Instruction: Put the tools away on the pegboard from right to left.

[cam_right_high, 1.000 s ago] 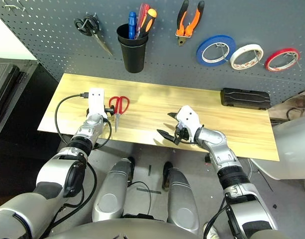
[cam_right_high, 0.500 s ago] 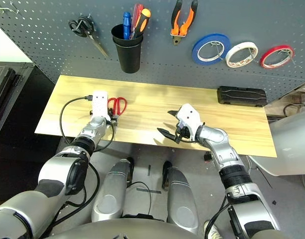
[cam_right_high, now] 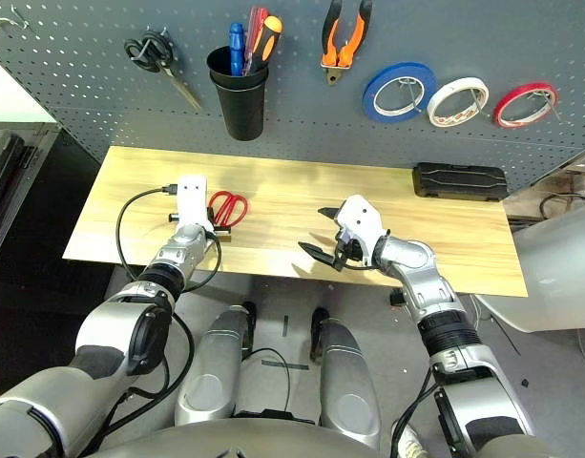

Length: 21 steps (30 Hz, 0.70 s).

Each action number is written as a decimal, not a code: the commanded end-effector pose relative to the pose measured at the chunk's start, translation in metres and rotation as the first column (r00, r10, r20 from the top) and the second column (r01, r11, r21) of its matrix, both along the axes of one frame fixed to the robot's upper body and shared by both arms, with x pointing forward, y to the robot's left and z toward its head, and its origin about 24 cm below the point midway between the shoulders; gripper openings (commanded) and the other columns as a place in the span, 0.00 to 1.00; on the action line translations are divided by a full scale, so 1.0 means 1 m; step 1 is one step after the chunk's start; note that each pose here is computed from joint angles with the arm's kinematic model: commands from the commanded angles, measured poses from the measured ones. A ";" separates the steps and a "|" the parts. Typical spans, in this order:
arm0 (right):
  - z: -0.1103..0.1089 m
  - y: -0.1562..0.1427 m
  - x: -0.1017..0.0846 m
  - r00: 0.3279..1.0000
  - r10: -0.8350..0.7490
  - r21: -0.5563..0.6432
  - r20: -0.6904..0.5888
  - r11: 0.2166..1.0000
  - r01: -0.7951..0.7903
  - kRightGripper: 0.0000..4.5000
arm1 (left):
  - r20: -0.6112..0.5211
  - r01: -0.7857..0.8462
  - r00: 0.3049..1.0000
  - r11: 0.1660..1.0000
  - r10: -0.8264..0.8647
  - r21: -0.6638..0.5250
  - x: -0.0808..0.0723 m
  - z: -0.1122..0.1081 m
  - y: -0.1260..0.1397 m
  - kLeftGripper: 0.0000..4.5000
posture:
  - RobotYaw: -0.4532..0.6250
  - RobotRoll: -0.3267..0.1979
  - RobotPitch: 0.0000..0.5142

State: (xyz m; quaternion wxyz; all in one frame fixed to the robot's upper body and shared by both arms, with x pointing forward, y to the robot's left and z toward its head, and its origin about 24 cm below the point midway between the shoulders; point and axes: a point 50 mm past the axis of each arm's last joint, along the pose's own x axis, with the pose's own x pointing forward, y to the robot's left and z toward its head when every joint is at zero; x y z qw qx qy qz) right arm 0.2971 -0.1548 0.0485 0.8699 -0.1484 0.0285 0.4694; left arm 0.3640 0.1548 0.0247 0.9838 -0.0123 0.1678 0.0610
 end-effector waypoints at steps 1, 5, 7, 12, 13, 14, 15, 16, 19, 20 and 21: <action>-0.001 -0.001 -0.001 1.000 0.012 0.032 -0.003 0.999 -0.012 1.00 | 0.088 -0.034 0.995 0.999 0.037 -0.039 -0.002 0.011 0.000 0.01 | 0.70 0.62 0.50; 0.002 -0.002 0.000 1.000 0.024 0.064 0.012 0.998 -0.025 1.00 | 0.185 -0.068 0.979 0.994 0.082 -0.080 -0.012 0.028 0.006 0.01 | 0.72 0.62 0.49; 0.003 -0.002 0.001 0.999 0.029 0.070 0.016 0.997 -0.030 1.00 | 0.224 -0.081 0.969 0.992 0.100 -0.094 -0.021 0.036 0.009 0.01 | 0.72 0.62 0.49; 0.004 -0.002 0.003 0.999 0.038 0.079 0.025 0.996 -0.040 1.00 | 0.293 -0.132 0.942 0.983 0.164 -0.127 -0.040 0.053 0.022 0.01 | 0.75 0.62 0.49; 0.005 -0.001 0.004 0.999 0.041 0.083 0.030 0.996 -0.043 1.00 | 0.311 -0.145 0.933 0.980 0.181 -0.136 -0.044 0.058 0.025 0.01 | 0.75 0.62 0.49; 0.006 -0.001 0.005 0.998 0.045 0.091 0.037 0.995 -0.048 1.00 | 0.333 -0.157 0.922 0.977 0.198 -0.148 -0.048 0.063 0.029 0.01 | 0.75 0.62 0.49; 0.007 0.000 0.006 0.998 0.047 0.098 0.043 0.994 -0.052 1.00 | 0.347 -0.164 0.914 0.974 0.211 -0.159 -0.050 0.067 0.031 0.01 | 0.76 0.62 0.48; 0.009 0.001 0.007 0.997 0.052 0.109 0.053 0.992 -0.058 1.00 | 0.367 -0.167 0.904 0.971 0.219 -0.169 -0.053 0.071 0.033 0.01 | 0.76 0.62 0.48; 0.016 0.001 0.008 0.993 0.071 0.157 0.094 0.984 -0.085 1.00 | 0.429 -0.152 0.874 0.967 0.227 -0.202 -0.061 0.085 0.036 0.01 | 0.77 0.62 0.48; 0.017 0.000 0.008 0.992 0.076 0.170 0.105 0.981 -0.093 1.00 | 0.451 -0.144 0.864 0.968 0.225 -0.207 -0.063 0.090 0.036 0.01 | 0.78 0.62 0.48; 0.019 -0.001 0.008 0.990 0.082 0.178 0.113 0.979 -0.102 1.00 | 0.469 -0.134 0.855 0.968 0.222 -0.213 -0.066 0.093 0.037 0.01 | 0.78 0.62 0.47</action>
